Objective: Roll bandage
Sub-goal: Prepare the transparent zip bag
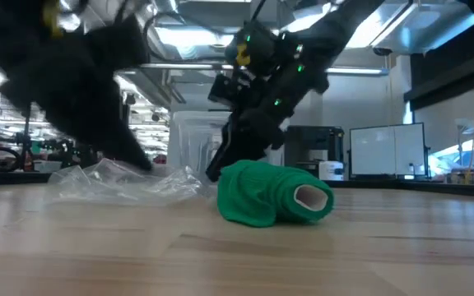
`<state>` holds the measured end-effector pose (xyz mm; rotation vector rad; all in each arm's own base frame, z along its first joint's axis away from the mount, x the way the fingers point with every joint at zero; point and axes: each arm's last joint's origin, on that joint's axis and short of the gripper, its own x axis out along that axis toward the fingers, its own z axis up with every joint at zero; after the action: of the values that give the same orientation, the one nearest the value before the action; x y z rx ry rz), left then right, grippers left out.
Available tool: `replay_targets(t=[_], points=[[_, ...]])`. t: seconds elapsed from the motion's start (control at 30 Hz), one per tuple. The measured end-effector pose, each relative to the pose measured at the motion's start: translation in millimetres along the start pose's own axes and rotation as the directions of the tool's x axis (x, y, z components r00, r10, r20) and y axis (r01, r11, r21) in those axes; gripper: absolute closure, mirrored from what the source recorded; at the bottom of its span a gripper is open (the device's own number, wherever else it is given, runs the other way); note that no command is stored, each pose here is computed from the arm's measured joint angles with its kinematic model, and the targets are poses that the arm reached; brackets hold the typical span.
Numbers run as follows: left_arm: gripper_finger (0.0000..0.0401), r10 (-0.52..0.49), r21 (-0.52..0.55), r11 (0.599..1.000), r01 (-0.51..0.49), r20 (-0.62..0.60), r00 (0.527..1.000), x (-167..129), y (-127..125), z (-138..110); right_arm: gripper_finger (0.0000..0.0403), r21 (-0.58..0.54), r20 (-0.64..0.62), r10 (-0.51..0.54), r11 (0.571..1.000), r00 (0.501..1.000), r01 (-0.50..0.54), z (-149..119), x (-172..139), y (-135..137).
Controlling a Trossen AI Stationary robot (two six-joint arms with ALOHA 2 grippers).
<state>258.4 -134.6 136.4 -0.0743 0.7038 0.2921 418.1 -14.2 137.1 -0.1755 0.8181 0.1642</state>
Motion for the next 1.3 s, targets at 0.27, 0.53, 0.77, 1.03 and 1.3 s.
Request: replay_targets(t=[0.27, 0.53, 0.77, 1.03, 1.3], points=[[0.0325, 0.123, 0.029, 0.992, -0.12, -0.145, 0.982, 12.3, 6.6, -24.6, 0.0132, 0.104, 0.008, 0.255, 0.962, 0.967, -0.254, -11.6, 17.1, 10.2], [0.0325, 0.275, 0.139, 0.958, -0.252, -0.182, 0.944, -6.1, 28.1, -23.9, 0.0132, 0.095, 0.042, 0.305, 0.947, 0.951, -0.308, -0.4, 20.5, 48.9], [0.0325, 0.19, 0.089, 0.98, -0.177, -0.163, 0.968, -26.4, 17.7, 1.8, 0.0132, 0.084, 0.107, 0.187, 0.977, 0.976, -0.196, 9.5, 21.4, 55.6], [0.0323, -0.012, -0.04, 0.999, 0.011, -0.045, 0.999, -48.5, -13.0, 19.2, 0.0132, 0.126, 0.11, 0.102, 0.985, 0.989, -0.116, 9.4, 21.6, 46.6], [0.0257, -0.065, -0.155, 0.987, 0.05, -0.089, 0.994, -24.5, -21.9, 6.8, 0.0132, 0.198, 0.122, 0.101, 0.972, 0.987, -0.124, 10.7, 21.4, 46.7]])
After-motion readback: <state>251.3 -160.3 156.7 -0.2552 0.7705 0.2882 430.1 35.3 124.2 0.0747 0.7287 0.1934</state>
